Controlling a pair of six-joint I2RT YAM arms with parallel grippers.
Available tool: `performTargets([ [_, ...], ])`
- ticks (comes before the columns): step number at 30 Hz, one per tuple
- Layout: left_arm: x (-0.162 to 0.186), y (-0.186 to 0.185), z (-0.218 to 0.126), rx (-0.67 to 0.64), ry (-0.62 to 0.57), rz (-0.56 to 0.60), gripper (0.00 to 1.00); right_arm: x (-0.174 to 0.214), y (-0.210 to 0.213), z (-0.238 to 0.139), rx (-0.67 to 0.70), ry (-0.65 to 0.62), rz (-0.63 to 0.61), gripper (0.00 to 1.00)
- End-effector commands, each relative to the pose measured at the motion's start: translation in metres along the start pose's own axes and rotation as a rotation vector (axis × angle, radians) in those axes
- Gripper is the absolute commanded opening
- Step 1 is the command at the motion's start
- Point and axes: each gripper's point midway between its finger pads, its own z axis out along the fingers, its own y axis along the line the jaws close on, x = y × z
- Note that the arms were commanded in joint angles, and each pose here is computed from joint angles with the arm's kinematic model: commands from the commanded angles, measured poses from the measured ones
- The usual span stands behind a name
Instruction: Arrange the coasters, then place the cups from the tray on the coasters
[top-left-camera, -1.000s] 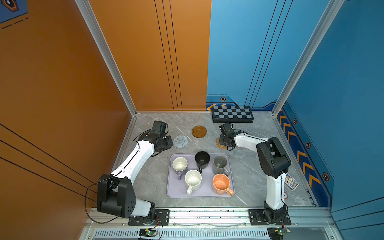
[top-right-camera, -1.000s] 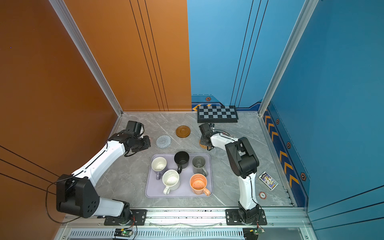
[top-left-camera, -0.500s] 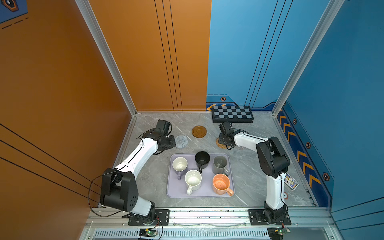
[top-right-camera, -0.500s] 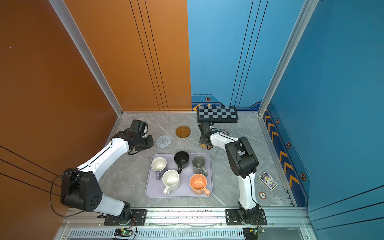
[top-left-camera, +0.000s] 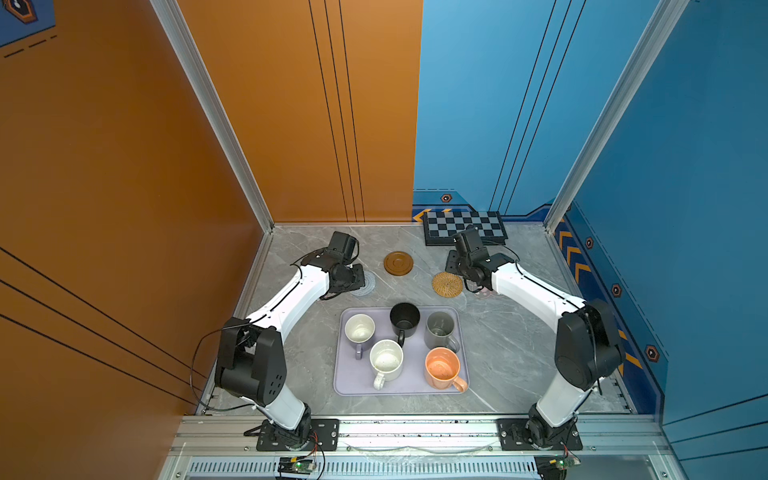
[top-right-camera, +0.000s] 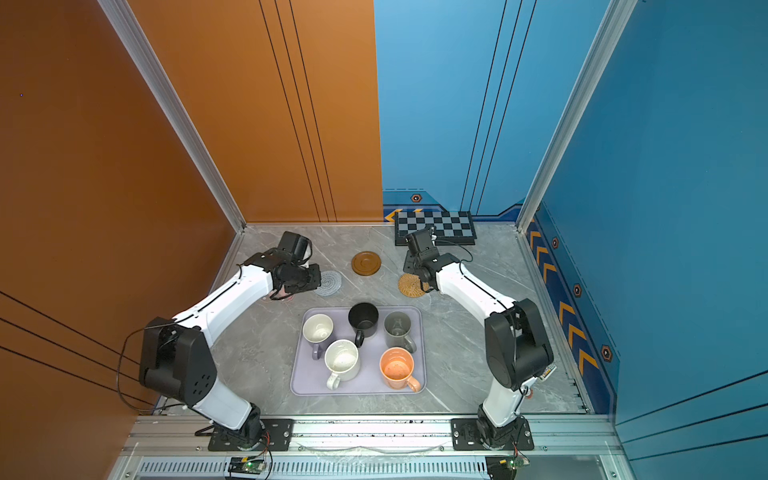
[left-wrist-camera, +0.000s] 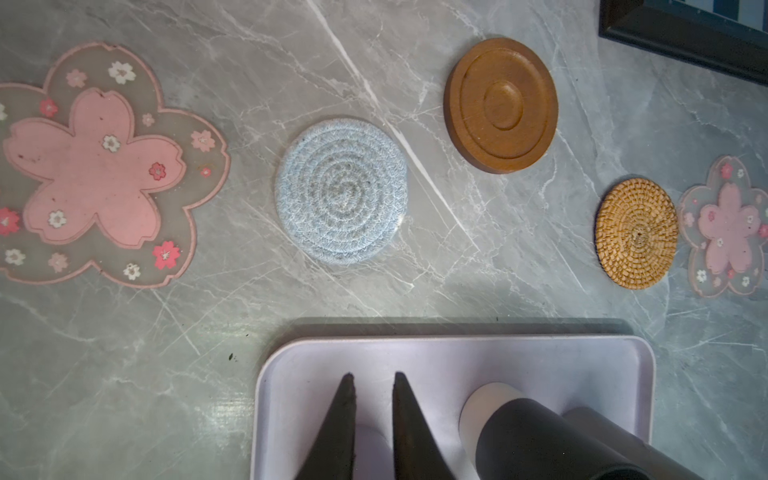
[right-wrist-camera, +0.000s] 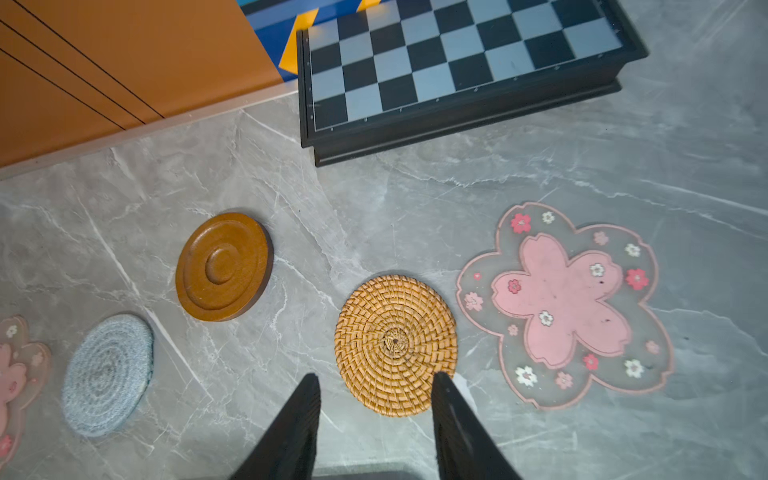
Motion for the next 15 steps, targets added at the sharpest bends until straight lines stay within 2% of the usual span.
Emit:
performTargets([
  [1, -0.009, -0.015, -0.003, 0.028, -0.011, 0.056, 0.26, 0.018, -0.029, -0.017, 0.098, 0.032, -0.063, 0.53],
  [3, -0.012, -0.021, -0.004, 0.037, -0.016, 0.076, 0.32, 0.018, -0.035, -0.032, 0.097, 0.024, -0.074, 0.56],
  [6, -0.017, -0.028, 0.000, 0.046, -0.015, 0.095, 0.35, 0.018, -0.047, -0.054, 0.110, -0.006, -0.076, 0.59],
  [11, -0.032, -0.039, 0.013, 0.055, -0.016, 0.119, 0.36, 0.018, -0.068, -0.087, 0.136, -0.059, -0.064, 0.64],
  [15, -0.046, -0.051, 0.031, 0.061, -0.014, 0.142, 0.32, 0.020, -0.085, -0.112, 0.168, -0.089, -0.071, 0.66],
])
